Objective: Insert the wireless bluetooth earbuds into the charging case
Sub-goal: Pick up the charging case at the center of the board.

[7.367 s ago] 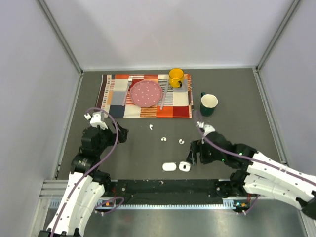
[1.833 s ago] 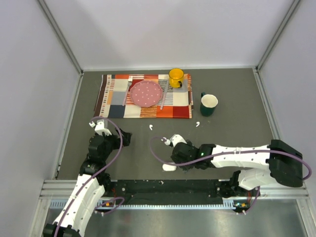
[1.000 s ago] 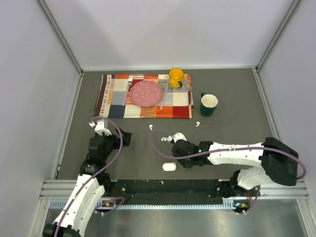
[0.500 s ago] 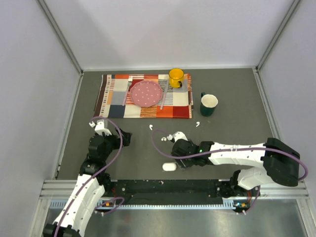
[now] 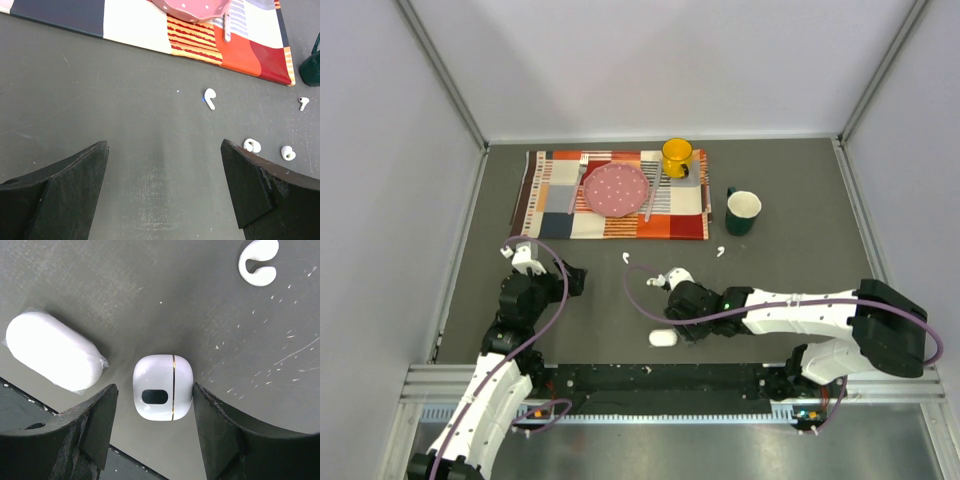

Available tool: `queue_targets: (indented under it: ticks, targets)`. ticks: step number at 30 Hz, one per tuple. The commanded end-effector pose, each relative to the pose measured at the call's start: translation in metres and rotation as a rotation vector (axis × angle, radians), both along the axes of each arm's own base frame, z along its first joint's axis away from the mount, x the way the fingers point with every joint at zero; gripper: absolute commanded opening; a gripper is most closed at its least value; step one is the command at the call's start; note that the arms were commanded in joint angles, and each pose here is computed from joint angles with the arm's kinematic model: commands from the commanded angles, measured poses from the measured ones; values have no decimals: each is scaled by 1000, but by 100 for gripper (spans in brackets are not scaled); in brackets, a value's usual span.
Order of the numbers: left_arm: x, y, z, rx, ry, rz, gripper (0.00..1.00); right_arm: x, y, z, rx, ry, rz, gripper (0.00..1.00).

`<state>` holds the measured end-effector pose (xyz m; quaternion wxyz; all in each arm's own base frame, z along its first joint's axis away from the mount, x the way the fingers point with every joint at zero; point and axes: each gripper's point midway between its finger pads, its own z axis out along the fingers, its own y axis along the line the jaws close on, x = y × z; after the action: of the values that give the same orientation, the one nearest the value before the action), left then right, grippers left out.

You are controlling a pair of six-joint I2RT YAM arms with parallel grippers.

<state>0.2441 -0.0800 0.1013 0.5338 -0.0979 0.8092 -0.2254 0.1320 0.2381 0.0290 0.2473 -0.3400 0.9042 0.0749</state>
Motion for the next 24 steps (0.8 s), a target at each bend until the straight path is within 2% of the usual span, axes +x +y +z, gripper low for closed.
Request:
queue_targets:
  ticks: [1, 13, 22, 24]
  targets:
    - [3, -3, 7, -7, -39, -13, 99, -2, 4, 0, 33, 22, -1, 62]
    - [3, -3, 6, -6, -39, -13, 99, -3, -7, -4, 5, 26, -77, 65]
    - [3, -3, 7, -8, -39, -14, 99, 0, -5, -7, -12, 21, -79, 60]
    - [3, -3, 7, -8, -40, -13, 99, 1, -4, -7, -13, 23, -72, 57]
